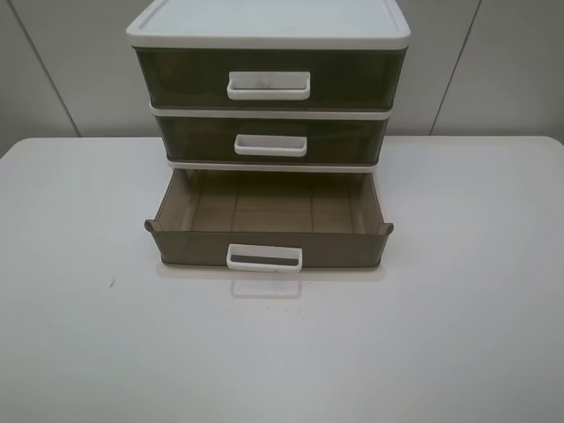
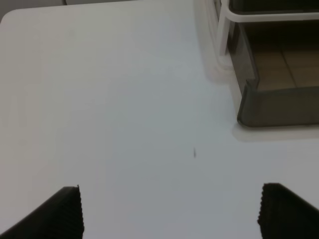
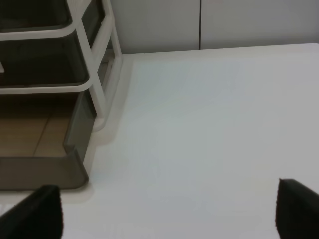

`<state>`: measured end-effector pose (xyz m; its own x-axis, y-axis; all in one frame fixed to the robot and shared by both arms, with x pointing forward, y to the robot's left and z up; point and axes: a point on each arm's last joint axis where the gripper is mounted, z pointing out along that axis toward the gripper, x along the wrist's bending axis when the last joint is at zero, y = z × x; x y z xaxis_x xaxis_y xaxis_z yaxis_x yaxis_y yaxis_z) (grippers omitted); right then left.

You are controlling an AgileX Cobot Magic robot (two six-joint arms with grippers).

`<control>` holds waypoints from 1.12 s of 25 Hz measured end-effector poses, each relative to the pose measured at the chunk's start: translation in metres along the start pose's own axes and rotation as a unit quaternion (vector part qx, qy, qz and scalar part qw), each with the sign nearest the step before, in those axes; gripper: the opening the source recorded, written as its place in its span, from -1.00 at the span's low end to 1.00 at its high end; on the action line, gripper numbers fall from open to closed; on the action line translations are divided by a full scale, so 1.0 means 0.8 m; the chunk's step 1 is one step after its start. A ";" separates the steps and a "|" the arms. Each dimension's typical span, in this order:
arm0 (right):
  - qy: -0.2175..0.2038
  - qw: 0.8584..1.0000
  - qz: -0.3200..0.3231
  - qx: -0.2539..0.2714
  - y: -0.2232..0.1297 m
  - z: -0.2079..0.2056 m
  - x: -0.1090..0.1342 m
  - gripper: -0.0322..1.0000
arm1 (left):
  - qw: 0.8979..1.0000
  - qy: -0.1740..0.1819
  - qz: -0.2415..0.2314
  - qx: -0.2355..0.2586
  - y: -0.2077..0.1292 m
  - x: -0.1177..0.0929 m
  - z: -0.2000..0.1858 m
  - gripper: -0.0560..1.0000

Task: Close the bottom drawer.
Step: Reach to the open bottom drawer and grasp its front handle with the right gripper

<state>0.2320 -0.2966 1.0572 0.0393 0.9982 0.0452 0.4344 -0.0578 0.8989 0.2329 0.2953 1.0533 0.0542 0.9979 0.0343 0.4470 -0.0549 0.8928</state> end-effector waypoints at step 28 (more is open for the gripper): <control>0.000 1.000 0.000 0.000 0.000 0.000 0.000 0.49 | 1.000 0.000 0.000 0.000 0.000 0.000 0.000 0.47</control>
<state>0.2320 -0.2966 1.0572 0.0393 0.9982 0.0452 0.4344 -0.0578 0.8989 0.2329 0.2953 1.0533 0.0542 0.9979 0.0343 0.4470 -0.0549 0.8928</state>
